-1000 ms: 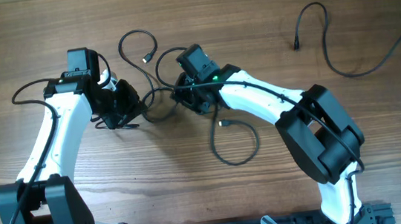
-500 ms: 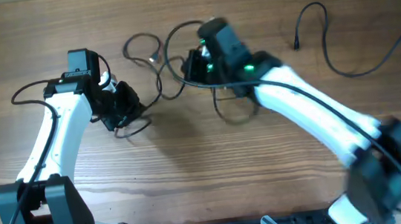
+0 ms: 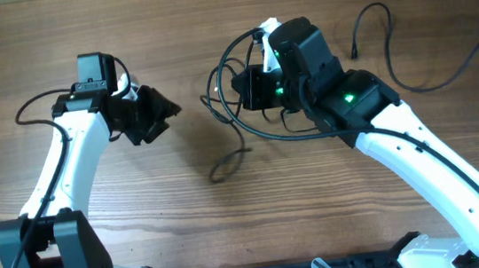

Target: Untangle cables

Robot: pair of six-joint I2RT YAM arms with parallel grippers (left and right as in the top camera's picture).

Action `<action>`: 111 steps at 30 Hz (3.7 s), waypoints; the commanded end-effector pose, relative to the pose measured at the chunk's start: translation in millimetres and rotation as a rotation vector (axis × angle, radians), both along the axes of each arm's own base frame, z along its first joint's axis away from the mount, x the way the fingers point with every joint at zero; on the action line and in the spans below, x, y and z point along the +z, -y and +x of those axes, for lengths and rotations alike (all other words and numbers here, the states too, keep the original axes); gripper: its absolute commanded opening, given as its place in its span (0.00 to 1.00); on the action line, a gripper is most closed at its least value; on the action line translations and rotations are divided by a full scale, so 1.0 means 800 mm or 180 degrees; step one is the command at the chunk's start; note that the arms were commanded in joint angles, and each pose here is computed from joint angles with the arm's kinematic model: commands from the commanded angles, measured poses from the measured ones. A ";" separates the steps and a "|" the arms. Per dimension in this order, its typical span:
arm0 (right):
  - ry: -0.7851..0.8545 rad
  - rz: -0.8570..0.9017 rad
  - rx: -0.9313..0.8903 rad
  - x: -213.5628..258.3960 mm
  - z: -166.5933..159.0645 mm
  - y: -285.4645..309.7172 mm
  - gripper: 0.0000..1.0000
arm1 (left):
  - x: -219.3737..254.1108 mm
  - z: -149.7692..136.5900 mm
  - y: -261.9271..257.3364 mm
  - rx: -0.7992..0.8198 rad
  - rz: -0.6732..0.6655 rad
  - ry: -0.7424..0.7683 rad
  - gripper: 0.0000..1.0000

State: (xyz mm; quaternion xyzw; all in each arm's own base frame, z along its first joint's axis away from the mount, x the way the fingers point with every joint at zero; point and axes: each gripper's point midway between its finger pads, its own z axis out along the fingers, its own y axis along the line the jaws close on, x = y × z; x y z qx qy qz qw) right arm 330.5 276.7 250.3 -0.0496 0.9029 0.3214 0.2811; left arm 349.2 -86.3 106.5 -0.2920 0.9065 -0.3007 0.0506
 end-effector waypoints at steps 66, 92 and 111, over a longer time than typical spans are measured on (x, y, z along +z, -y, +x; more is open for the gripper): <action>-0.0647 -0.0426 0.1140 -0.150 -0.020 -0.045 0.53 | 0.037 -0.033 -0.003 0.0002 -0.0889 -0.0264 0.04; -0.1118 -0.0204 0.1337 -0.240 -0.033 -0.102 0.04 | 0.030 -0.032 -0.012 0.0048 -0.0741 -0.0286 0.04; 0.1568 -0.0446 -0.0633 0.148 0.008 0.120 0.04 | 0.025 -0.033 -0.017 0.0069 -0.0645 -0.0299 0.04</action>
